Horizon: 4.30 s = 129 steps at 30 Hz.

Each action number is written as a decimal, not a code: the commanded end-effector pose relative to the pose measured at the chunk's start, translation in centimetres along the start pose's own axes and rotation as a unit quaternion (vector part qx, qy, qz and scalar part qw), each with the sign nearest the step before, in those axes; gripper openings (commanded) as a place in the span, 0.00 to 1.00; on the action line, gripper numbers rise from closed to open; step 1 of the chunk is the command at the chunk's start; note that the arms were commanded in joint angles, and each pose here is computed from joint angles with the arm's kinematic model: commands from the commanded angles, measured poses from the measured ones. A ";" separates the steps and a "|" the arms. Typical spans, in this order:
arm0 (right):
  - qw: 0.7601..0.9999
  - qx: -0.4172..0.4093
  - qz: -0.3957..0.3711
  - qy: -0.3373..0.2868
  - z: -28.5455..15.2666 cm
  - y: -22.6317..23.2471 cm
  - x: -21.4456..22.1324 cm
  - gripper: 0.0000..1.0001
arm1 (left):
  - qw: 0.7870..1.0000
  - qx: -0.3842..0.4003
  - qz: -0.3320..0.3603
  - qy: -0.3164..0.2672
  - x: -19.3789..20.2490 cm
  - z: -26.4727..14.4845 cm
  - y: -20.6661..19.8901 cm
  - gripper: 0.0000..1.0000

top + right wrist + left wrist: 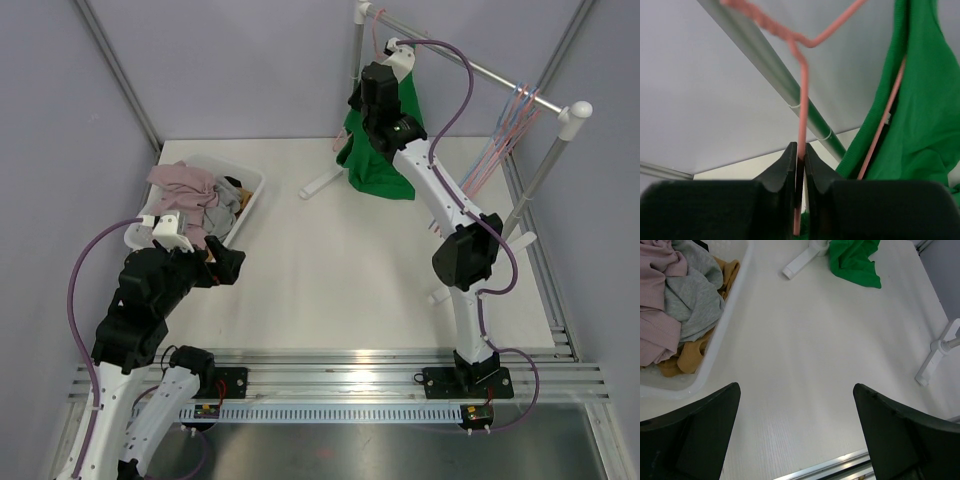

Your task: Remove the tank top from the hanger

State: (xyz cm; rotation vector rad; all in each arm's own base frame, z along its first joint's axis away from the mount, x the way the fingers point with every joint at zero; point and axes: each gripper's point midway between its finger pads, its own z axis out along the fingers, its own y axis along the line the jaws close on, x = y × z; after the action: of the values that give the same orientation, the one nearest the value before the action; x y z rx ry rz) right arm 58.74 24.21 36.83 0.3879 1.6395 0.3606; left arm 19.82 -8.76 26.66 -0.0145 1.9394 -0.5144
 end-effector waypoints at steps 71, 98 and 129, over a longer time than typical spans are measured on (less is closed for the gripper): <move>0.823 -0.488 0.035 0.287 -41.7 -0.1 3.1 0.00 | 0.968 0.247 -0.014 -0.041 -9.2 4.6 -15.6 0.99; 0.793 -0.528 0.057 0.298 -46.6 -1.6 3.0 0.00 | 0.983 0.176 0.051 -0.021 -5.9 12.3 -18.3 0.40; 0.812 -0.491 0.033 0.313 -45.7 -3.7 5.6 0.00 | 0.962 0.270 0.029 -0.037 -3.6 9.6 -20.1 0.58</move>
State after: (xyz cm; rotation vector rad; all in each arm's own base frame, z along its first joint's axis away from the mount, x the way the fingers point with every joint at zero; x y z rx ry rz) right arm 12.53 22.81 31.27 -0.4910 1.9467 1.4020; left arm 26.42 -27.68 30.85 0.2848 1.7885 -0.8676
